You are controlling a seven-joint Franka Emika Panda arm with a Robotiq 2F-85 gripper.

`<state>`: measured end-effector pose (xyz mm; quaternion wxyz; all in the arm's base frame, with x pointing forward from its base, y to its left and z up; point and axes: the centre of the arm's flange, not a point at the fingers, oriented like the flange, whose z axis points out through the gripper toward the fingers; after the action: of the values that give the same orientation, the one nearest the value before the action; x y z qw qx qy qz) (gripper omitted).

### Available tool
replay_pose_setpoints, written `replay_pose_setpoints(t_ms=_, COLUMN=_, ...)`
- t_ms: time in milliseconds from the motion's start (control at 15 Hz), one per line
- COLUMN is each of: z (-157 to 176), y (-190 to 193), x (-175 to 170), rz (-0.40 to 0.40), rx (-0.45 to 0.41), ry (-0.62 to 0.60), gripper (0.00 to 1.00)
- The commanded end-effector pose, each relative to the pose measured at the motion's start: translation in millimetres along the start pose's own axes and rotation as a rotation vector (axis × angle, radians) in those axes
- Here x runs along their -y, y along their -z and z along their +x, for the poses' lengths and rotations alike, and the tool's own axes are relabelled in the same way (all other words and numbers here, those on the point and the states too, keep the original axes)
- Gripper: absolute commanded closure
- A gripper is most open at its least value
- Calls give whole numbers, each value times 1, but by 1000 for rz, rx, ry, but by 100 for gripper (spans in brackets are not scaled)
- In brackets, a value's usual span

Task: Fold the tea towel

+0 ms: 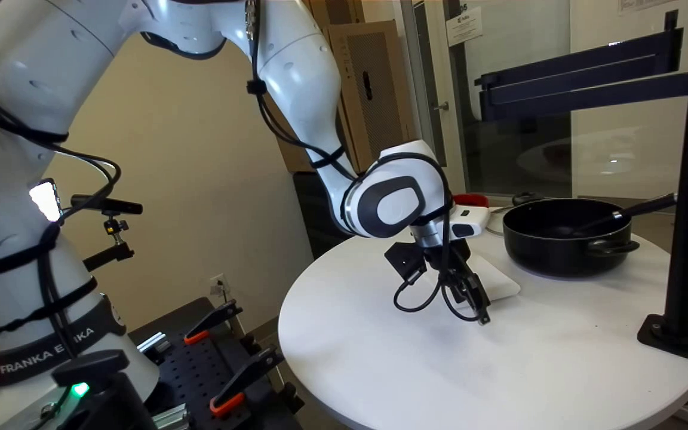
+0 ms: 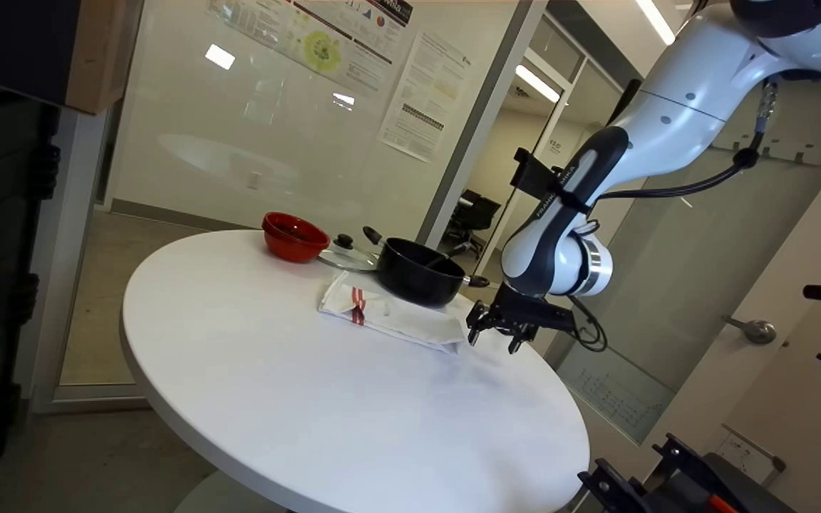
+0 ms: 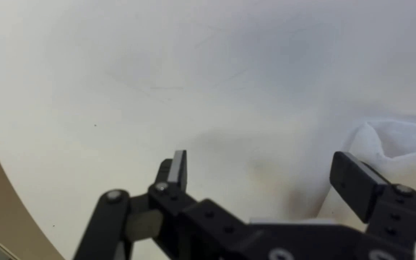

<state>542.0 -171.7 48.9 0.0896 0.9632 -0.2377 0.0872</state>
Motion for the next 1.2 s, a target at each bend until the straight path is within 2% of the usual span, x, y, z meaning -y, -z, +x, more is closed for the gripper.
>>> replay_pose_setpoints(t_ms=0, z=11, y=-7, x=15, rz=-1, rx=8, ry=11, gripper=0)
replay_pose_setpoints(t_ms=600, z=36, y=18, x=65, rz=10, rx=21, ry=83, gripper=0)
replay_pose_setpoints(t_ms=1133, z=34, y=11, x=58, rz=2, rx=64, ry=55, gripper=0)
